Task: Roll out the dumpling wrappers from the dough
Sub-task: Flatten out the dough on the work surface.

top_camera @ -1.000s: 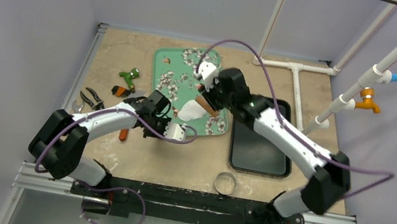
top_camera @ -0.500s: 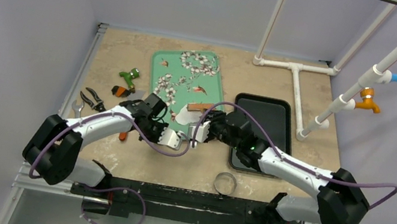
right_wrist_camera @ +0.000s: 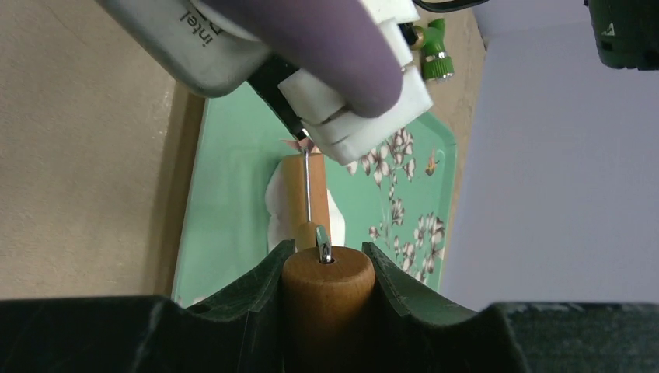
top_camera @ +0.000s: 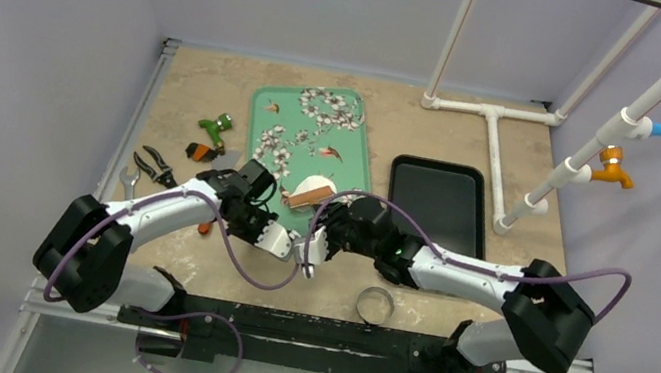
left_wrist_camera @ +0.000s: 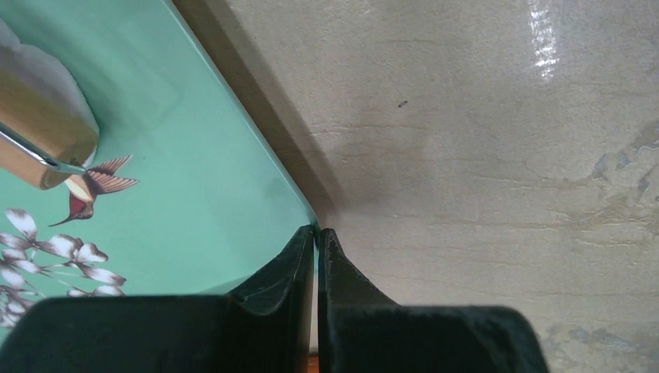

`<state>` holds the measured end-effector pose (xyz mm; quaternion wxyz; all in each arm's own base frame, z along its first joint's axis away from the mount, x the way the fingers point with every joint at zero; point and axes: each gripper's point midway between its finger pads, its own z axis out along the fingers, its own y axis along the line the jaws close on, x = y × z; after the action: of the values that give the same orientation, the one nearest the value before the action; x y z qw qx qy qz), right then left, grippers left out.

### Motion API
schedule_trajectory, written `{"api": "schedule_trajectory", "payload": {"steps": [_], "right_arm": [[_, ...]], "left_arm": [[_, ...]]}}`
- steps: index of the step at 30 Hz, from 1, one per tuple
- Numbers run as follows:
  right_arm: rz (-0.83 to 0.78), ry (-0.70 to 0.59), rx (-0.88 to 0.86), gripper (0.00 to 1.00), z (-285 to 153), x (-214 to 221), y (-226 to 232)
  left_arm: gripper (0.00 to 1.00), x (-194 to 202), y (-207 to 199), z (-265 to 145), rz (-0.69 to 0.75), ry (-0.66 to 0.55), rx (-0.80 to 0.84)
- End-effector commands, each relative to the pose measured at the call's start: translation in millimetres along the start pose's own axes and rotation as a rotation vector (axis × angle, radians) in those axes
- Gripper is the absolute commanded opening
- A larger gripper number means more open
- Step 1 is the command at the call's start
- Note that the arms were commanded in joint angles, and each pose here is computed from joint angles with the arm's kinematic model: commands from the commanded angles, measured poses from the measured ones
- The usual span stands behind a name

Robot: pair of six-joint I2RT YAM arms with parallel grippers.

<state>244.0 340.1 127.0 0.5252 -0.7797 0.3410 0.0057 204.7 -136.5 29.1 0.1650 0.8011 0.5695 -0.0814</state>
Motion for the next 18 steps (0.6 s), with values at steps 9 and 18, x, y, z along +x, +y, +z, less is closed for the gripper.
{"api": "schedule_trajectory", "payload": {"steps": [9,18], "right_arm": [[-0.162,0.235,-0.082,0.00,-31,41,34],[-0.166,0.203,-0.097,0.00,10,40,21]], "left_arm": [[0.00,5,-32,4,-0.002,-0.005,0.102],[0.00,3,-35,4,-0.011,-0.017,0.108]]}}
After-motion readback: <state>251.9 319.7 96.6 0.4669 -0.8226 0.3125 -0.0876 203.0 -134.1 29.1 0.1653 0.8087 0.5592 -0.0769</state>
